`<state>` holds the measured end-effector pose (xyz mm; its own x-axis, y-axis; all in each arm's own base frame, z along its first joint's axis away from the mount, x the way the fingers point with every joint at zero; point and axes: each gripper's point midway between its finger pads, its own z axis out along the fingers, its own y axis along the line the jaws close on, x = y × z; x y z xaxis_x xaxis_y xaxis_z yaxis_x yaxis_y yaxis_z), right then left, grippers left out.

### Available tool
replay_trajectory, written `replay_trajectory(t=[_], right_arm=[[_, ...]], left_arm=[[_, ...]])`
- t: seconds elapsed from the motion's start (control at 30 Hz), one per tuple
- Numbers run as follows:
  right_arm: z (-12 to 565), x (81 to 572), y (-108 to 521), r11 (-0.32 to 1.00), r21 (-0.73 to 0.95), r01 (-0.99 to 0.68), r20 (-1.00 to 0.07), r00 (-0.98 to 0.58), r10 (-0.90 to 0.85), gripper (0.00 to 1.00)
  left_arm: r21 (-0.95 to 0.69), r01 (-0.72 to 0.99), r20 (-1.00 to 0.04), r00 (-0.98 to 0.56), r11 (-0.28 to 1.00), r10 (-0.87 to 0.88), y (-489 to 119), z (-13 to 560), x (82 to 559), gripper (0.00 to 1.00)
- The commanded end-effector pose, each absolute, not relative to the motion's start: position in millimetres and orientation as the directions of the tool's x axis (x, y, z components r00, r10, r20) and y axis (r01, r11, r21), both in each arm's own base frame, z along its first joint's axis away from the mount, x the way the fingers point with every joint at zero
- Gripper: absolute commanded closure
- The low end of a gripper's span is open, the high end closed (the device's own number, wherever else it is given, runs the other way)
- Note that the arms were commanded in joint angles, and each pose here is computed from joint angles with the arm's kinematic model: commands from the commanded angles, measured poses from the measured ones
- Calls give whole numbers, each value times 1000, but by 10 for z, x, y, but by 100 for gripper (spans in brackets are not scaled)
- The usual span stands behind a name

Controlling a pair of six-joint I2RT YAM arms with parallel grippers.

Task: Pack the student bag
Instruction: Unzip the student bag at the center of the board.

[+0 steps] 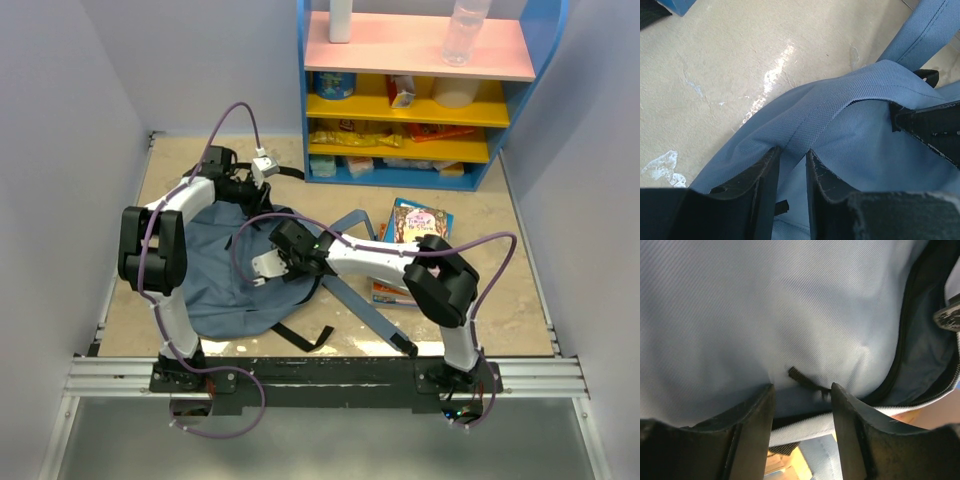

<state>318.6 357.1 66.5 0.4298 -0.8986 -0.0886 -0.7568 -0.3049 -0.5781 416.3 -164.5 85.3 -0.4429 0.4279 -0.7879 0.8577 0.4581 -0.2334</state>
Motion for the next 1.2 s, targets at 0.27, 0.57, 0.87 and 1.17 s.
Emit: replay_trajectory(t=[0.27, 0.57, 0.87, 1.17], right_arm=[[888, 3437, 3752, -233, -588, -774, -160, 394, -905, 71], [888, 3421, 3647, -209, -549, -809, -171, 354, -919, 69], [686, 3470, 3642, -213, -539, -815, -134, 332, -934, 74], [789, 3548, 3738, -164, -562, -811, -171, 308, -936, 100]], left_arm=[[-207, 891, -820, -383, 404, 424, -1732, 1016, 4161, 67], [-196, 891, -821, -377, 409, 429, -1723, 1023, 4191, 67], [-201, 889, -823, -381, 411, 421, -1733, 1040, 4200, 67], [-194, 887, -819, -382, 419, 428, -1716, 1020, 4219, 68]])
